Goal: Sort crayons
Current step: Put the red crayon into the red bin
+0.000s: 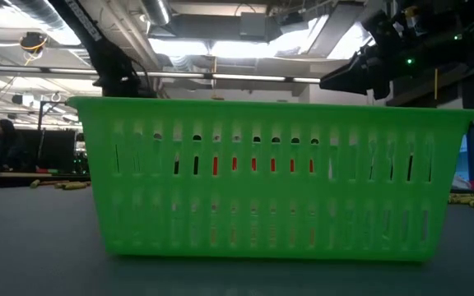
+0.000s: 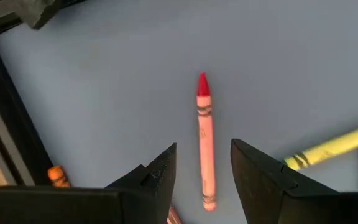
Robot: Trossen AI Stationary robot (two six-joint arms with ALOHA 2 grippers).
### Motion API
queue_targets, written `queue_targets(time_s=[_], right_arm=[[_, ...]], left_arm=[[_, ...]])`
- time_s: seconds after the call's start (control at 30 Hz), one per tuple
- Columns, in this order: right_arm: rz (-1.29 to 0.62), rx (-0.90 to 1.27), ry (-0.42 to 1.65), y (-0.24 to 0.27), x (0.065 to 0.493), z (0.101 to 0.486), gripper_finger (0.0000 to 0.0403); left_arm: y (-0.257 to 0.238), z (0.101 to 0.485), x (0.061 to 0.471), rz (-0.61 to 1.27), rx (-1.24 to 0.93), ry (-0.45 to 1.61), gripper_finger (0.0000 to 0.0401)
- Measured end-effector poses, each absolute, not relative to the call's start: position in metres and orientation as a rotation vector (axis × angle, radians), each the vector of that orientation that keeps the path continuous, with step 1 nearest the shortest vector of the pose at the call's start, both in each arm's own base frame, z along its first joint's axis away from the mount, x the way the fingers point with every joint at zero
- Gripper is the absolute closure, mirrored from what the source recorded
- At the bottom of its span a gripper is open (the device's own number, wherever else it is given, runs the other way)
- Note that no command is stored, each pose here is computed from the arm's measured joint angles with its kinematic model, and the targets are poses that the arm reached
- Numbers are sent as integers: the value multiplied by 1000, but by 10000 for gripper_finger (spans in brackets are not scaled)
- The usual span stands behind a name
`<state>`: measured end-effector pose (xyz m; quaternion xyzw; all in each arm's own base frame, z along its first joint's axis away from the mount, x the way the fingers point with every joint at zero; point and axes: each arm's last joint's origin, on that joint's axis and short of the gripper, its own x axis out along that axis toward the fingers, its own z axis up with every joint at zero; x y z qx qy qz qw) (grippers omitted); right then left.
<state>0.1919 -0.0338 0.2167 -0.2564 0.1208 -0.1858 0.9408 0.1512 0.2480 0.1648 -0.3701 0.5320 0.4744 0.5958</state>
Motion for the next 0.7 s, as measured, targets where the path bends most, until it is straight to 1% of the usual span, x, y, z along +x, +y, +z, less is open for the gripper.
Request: queue_targets(time_s=[0.23, 0.4, 0.5, 0.7], right_arm=[[-378, -523, 251, -34, 192, 216, 237], [-378, -523, 251, -34, 192, 216, 237], [-378, -523, 251, -34, 192, 216, 237], [-378, -523, 251, -34, 192, 216, 237]], left_arm=[[256, 145, 148, 1101, -882, 1303, 264], [256, 143, 151, 1006, -899, 1294, 268], [257, 143, 150, 1005, -910, 1292, 283], [257, 143, 149, 1004, -916, 1290, 328]])
